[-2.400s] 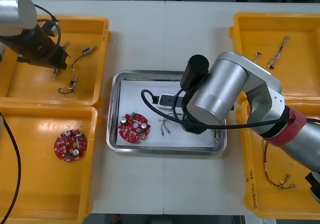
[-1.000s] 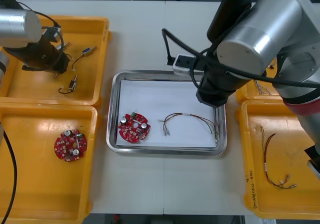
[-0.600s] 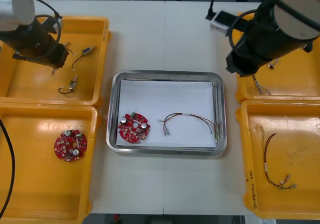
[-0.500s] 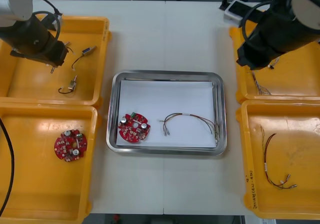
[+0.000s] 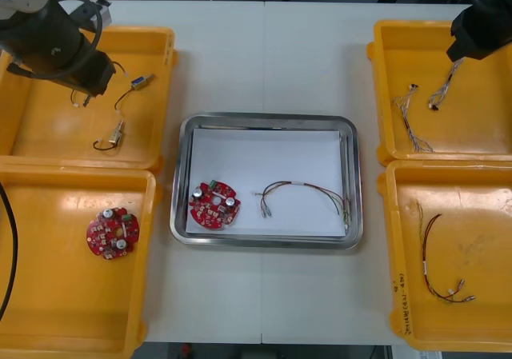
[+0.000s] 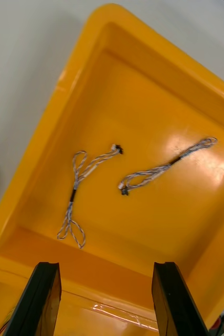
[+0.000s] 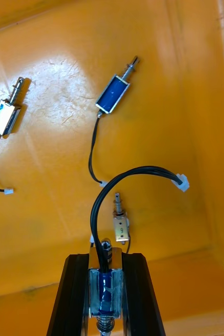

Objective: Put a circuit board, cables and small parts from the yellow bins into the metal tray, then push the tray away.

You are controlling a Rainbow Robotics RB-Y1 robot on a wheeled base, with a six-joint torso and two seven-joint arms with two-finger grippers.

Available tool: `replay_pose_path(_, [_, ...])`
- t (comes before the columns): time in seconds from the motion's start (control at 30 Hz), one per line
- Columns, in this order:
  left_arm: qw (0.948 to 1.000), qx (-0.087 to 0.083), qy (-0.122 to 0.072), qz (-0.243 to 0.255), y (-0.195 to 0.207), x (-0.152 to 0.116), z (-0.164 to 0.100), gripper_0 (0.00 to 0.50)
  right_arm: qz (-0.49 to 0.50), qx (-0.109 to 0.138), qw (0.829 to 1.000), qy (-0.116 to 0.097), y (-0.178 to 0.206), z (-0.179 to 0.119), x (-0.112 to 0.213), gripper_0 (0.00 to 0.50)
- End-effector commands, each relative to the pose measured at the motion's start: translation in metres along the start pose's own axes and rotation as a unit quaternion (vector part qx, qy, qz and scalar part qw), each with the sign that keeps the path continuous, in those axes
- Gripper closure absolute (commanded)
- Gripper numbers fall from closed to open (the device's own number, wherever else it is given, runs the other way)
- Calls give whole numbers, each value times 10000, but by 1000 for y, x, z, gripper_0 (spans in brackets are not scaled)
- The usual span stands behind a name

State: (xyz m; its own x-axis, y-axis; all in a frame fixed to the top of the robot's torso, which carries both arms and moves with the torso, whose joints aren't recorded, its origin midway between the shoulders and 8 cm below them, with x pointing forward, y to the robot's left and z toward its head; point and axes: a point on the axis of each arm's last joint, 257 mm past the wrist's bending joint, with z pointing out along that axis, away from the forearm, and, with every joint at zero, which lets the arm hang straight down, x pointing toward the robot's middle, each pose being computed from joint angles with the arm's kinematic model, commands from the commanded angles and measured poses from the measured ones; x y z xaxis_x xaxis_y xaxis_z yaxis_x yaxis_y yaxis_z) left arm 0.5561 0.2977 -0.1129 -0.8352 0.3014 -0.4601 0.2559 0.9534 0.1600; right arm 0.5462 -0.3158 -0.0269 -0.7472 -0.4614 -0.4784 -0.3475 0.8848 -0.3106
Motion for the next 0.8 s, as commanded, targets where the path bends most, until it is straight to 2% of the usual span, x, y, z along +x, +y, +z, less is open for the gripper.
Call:
replay_pose_path(0.03, [9977,29,-113,-666,-31,-5,-9,500,726,368,9964,-240,-52,-37,-18,0])
replay_pose_path(0.37, [9962,197,-211,-817,-90,-5,-15,499,1469,392,9884,27,-80,-28,3,0])
replay_pose_path(0.63, [9941,344,-120,-1021,-148,1,-1,497,2236,113,9736,434,-94,-20,13,0])
replay_pose_path(0.73, [9932,391,-123,-1087,-166,2,4,497,2424,139,9693,395,-100,-17,7,0])
replay_pose_path(0.8, [9930,391,-81,-1115,-178,5,9,497,2796,100,9596,286,-103,-13,-1,0])
